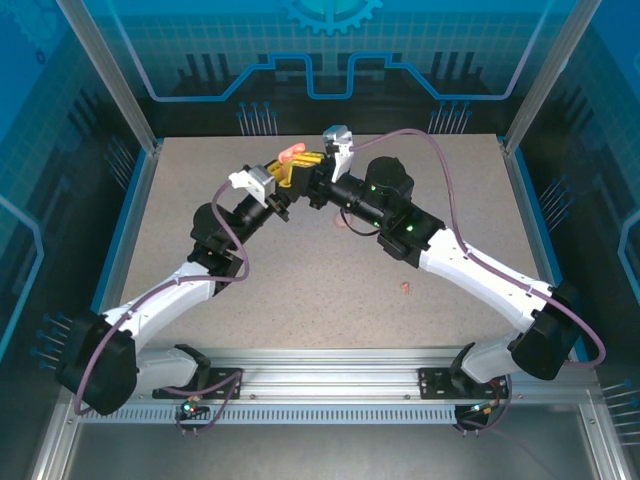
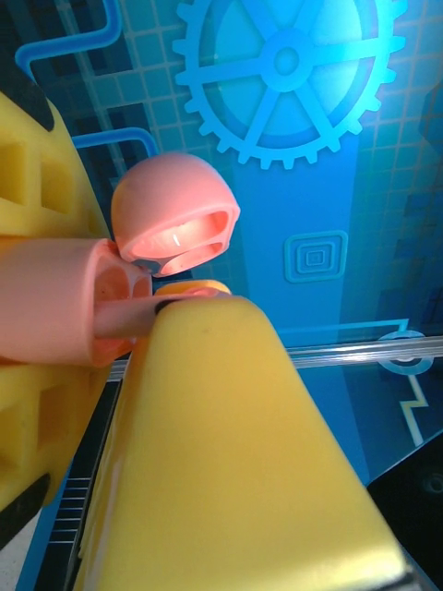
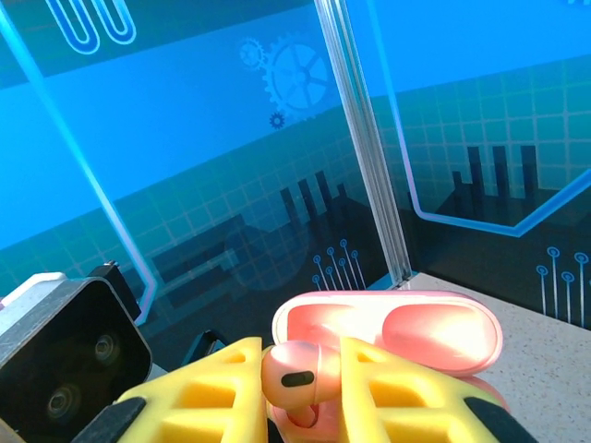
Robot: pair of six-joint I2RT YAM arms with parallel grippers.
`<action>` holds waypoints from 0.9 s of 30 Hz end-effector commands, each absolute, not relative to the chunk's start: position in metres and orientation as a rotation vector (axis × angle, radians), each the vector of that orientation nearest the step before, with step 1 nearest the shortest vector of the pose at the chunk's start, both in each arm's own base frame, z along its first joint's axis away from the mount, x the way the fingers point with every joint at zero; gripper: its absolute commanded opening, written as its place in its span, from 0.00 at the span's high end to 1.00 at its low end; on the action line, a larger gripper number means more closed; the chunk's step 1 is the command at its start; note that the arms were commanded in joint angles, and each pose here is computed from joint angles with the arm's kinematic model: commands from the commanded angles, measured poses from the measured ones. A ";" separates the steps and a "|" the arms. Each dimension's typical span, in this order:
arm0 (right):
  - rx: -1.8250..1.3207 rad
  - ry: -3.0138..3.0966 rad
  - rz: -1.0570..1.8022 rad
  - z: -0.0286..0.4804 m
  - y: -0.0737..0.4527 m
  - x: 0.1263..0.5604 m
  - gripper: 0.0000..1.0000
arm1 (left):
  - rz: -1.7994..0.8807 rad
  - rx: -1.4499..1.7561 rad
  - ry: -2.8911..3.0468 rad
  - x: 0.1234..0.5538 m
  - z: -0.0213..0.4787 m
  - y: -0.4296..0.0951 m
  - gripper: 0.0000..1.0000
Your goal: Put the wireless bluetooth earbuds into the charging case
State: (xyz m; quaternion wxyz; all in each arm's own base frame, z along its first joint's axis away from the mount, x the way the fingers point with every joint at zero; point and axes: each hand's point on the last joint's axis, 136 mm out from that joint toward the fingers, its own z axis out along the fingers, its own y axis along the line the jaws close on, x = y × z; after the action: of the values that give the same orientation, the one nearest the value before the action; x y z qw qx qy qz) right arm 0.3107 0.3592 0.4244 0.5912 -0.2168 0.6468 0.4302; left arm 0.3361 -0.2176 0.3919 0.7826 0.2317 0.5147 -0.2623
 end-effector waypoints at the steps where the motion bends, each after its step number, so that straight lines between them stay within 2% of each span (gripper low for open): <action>1: -0.541 1.598 0.970 0.400 0.363 0.309 0.76 | -0.574 0.477 0.997 0.325 0.428 -0.215 1.00; 19: -0.419 1.613 1.015 0.429 0.353 0.324 0.53 | -0.580 0.483 1.017 0.324 0.420 -0.216 1.00; 27: -0.378 1.618 1.066 0.440 0.350 0.331 0.48 | -0.586 0.478 1.030 0.325 0.416 -0.215 1.00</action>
State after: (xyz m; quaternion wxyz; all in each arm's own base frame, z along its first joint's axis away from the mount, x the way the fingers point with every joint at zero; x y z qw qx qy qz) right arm 0.3259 0.3534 0.4323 0.5571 -0.1719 0.6829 0.4401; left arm 0.3361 -0.2178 0.3918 0.7819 0.2296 0.5154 -0.2650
